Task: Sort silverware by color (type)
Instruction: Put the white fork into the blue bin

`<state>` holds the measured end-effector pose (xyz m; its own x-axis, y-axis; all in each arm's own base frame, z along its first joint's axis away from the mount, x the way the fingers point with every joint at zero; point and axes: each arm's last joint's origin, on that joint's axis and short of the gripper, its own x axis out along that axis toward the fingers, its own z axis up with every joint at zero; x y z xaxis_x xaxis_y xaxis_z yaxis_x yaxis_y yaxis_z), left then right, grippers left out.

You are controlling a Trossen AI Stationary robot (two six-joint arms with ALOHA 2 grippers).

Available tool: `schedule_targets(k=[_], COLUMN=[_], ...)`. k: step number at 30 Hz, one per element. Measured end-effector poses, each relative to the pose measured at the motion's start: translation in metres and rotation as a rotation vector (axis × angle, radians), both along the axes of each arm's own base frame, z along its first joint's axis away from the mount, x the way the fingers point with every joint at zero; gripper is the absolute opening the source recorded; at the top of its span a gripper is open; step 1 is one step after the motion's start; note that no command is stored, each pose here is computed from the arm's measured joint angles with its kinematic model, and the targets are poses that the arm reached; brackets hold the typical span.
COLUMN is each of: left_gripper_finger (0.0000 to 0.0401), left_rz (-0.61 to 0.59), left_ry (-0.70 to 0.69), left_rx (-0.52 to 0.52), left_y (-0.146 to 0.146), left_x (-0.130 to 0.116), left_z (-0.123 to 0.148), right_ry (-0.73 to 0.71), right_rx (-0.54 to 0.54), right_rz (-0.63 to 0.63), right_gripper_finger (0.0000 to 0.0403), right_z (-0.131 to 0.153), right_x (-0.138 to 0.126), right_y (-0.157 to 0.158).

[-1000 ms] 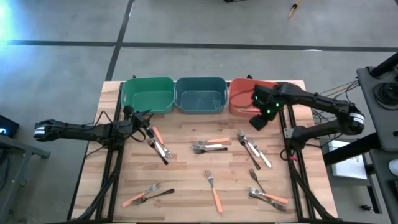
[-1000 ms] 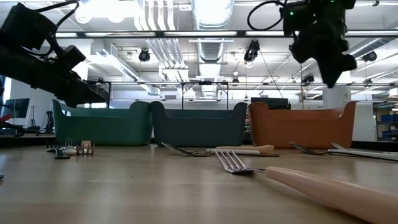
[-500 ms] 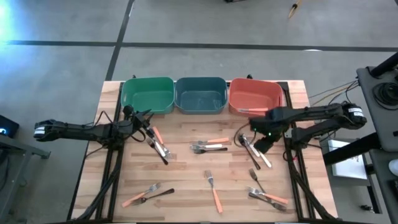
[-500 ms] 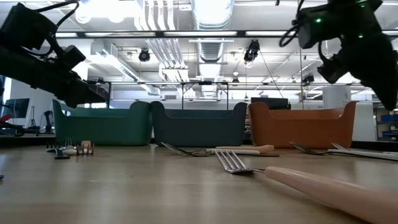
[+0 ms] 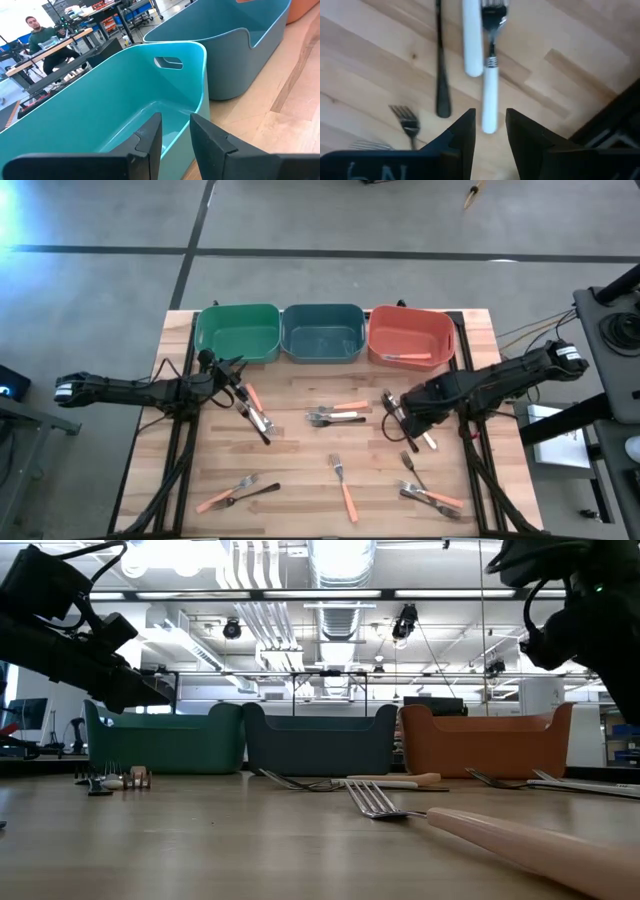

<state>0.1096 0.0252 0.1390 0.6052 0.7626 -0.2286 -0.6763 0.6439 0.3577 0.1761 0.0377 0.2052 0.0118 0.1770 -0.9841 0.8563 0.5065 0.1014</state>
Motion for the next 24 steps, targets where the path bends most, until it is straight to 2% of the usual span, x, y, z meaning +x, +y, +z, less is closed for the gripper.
schedule_targets(k=[4,14,24], left_gripper_finger=[0.0084,0.0084,0.0084], left_rz=[0.000,0.000,0.000], left_ry=[0.000,0.000,0.000], left_rx=[0.000,0.000,0.000], left_y=[0.000,0.000,0.000], left_x=[0.000,0.000,0.000], left_z=[0.000,0.000,0.000], right_ry=[0.005,0.155,0.225], right_rx=[0.003,-0.027,-0.034], right_rz=[-0.022,0.024,0.154], right_gripper_finger=[0.0098,0.0098,0.0095], right_z=[-0.004,-0.030,-0.051], right_x=[0.003,0.014,0.022], right_y=[0.010,0.020,0.022])
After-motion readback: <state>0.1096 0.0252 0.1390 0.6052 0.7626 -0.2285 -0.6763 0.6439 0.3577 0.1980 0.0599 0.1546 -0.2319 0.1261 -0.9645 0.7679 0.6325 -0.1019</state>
